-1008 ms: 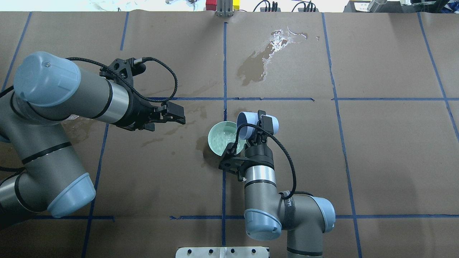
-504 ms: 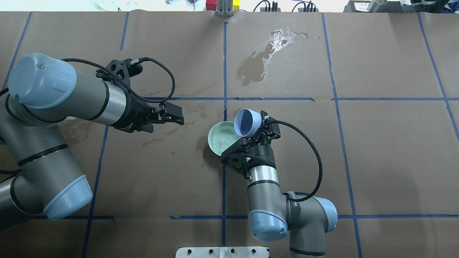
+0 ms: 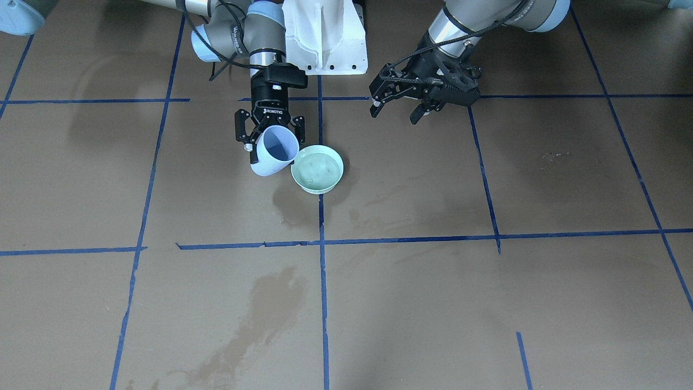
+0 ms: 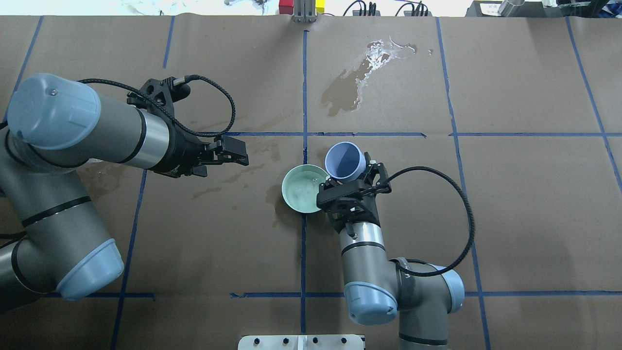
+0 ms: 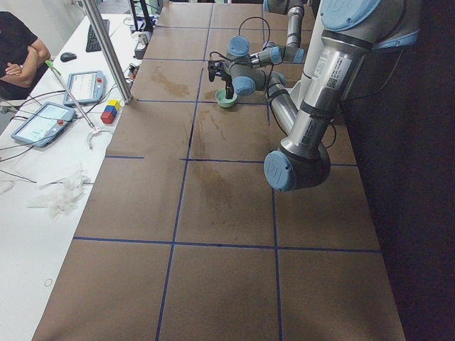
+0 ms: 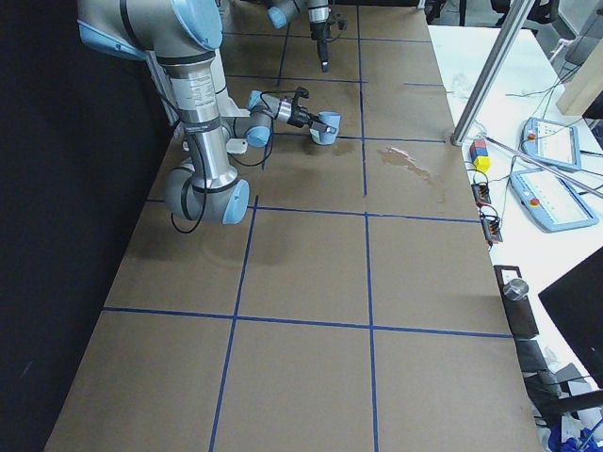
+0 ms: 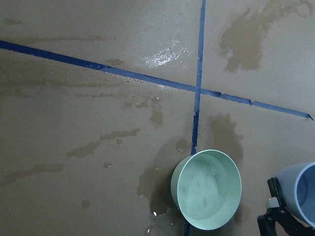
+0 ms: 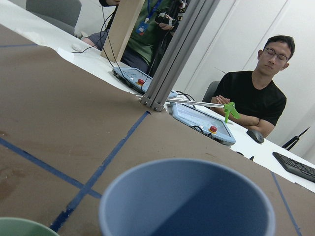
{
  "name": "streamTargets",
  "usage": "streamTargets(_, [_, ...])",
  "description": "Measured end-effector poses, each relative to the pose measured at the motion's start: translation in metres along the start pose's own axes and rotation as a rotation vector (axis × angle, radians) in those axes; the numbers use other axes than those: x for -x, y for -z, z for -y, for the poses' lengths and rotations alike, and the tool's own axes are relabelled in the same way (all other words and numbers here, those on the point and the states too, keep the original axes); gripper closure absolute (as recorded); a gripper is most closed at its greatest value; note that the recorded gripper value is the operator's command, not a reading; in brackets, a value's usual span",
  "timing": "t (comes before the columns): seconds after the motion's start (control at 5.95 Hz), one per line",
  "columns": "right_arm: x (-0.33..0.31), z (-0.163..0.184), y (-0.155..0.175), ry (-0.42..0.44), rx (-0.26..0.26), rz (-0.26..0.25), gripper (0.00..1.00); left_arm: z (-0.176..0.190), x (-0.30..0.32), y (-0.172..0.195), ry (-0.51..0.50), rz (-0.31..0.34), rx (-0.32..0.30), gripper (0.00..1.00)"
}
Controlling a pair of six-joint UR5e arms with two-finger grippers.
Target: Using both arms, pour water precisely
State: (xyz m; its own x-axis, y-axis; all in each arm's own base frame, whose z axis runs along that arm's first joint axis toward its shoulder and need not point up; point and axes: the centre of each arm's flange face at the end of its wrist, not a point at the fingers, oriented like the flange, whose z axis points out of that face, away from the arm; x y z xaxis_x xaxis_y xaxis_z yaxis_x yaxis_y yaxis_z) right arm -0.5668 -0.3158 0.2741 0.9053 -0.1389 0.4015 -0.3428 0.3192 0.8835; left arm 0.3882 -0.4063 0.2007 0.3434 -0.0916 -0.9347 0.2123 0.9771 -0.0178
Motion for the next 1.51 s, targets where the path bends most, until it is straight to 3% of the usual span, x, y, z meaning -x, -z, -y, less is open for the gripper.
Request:
streamTargets(0.5, [-0.072,-0.028,-0.005,-0.271,0.045,-0.026,0.95,0.004,-0.001,0.003,0.000,0.003,-0.063,0.00])
streamTargets(0.84, [-0.144,-0.044,-0.012,-0.336,0.051,-0.085,0.96,0.005,0.005,0.004,0.004,0.011,-0.072,0.00])
streamTargets(1.18, [-0.226,-0.082,-0.010,-0.407,0.036,-0.105,0.96,0.001,0.009,0.003,0.004,0.018,-0.064,0.00])
streamTargets(1.51, [-0.297,-0.111,-0.012,-0.409,0.037,-0.142,0.96,-0.001,0.008,0.004,0.001,0.015,-0.058,0.00])
